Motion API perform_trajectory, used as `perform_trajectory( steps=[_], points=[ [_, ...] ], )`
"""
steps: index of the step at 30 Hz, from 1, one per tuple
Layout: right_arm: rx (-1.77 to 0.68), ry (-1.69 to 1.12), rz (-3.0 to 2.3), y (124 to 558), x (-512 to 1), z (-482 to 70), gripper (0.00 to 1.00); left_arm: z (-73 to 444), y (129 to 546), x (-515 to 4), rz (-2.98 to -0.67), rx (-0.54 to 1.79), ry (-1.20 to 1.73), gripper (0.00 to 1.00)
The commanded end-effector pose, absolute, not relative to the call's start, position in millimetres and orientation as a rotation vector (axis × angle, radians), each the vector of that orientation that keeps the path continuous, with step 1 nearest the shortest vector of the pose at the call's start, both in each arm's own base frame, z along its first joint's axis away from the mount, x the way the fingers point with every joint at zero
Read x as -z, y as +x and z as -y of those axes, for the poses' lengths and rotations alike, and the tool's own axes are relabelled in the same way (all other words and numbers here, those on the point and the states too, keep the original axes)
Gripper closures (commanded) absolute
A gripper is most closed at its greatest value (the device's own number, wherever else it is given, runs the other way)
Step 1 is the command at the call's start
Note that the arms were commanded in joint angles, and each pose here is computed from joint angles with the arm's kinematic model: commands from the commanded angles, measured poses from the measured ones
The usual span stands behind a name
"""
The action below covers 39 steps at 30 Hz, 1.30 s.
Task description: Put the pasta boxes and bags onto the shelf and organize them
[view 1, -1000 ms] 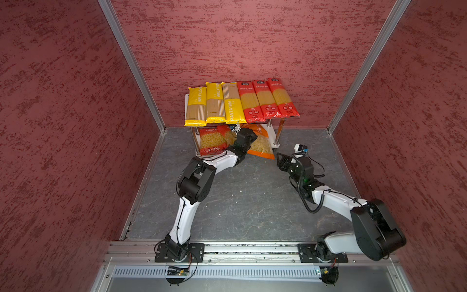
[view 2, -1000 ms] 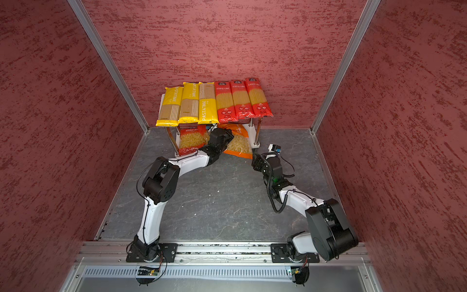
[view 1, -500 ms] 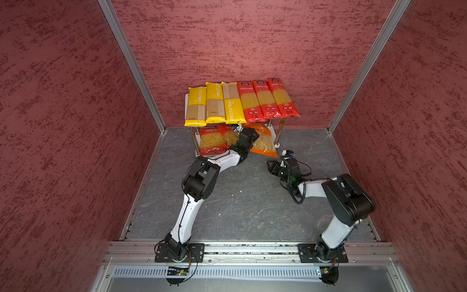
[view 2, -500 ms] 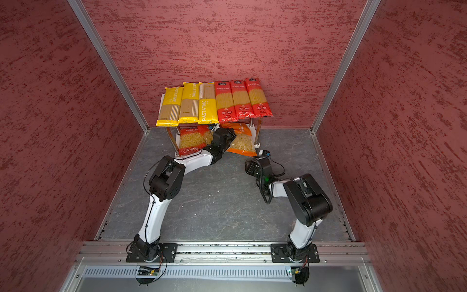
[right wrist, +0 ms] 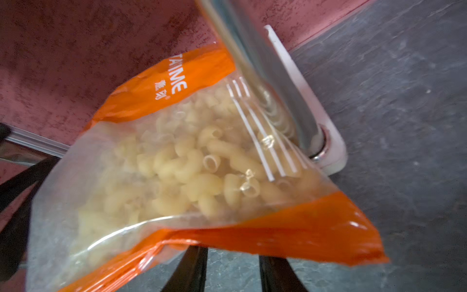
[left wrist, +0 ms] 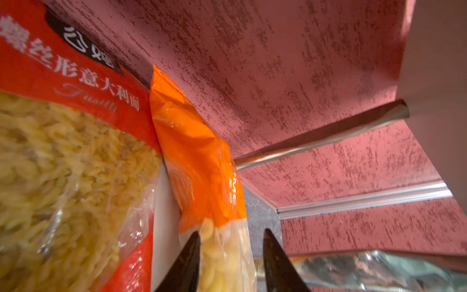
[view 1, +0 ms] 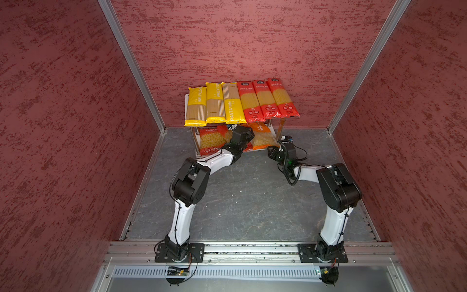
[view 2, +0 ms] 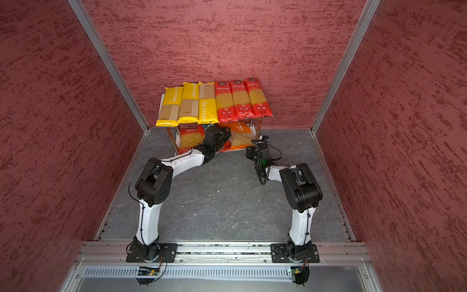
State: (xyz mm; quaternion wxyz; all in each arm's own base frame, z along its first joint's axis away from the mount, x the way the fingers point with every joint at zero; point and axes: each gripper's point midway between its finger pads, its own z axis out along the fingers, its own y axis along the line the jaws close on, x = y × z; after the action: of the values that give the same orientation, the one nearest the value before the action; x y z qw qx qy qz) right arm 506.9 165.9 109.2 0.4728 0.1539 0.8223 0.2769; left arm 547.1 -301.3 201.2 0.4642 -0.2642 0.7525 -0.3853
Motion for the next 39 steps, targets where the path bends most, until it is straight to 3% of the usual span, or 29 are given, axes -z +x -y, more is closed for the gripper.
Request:
perform_trajectory(
  steps=[1, 7, 13, 16, 19, 22, 26, 30, 33, 39],
  points=[
    [-0.637, 0.323, -2.075, 503.0, -101.3, -163.1, 0.64, 303.9, 527.3, -211.3, -1.873, 0.976, -0.603, 0.52],
    [-0.777, 0.317, -2.088, 453.0, -109.5, -167.7, 0.55, 290.3, 471.1, -203.0, -1.933, 0.958, -0.589, 0.41],
    [-0.771, 0.287, -2.100, 405.7, -122.0, -158.5, 0.49, 276.6, 401.5, -172.5, -2.003, 0.888, -0.564, 0.38],
    [-0.691, 0.247, -2.044, 386.4, -151.6, -141.7, 0.47, 269.5, 363.1, -154.9, -2.074, 0.820, -0.498, 0.37],
    [-0.527, 0.208, -1.946, 372.7, -183.2, -114.0, 0.41, 261.3, 326.6, -167.6, -2.045, 0.623, -0.255, 0.34],
    [-0.328, 0.191, -1.833, 364.4, -210.6, -76.2, 0.37, 262.4, 302.7, -197.5, -1.888, 0.331, 0.178, 0.21],
    [0.004, 0.283, -1.713, 358.3, -227.4, -7.4, 0.31, 210.0, 310.0, -204.4, -1.848, 0.023, 0.406, 0.16],
    [0.204, 0.286, -1.550, 350.5, -223.7, 23.1, 0.28, 128.0, 335.3, -208.0, -1.816, -0.028, 0.233, 0.16],
    [0.203, 0.341, -1.491, 353.4, -215.4, 37.3, 0.27, 61.9, 347.2, -186.4, -1.831, -0.140, 0.084, 0.16],
    [0.146, 0.323, -1.556, 368.5, -199.0, 34.1, 0.27, 12.5, 356.0, -149.9, -1.746, 0.130, -0.087, 0.14]
  ],
)
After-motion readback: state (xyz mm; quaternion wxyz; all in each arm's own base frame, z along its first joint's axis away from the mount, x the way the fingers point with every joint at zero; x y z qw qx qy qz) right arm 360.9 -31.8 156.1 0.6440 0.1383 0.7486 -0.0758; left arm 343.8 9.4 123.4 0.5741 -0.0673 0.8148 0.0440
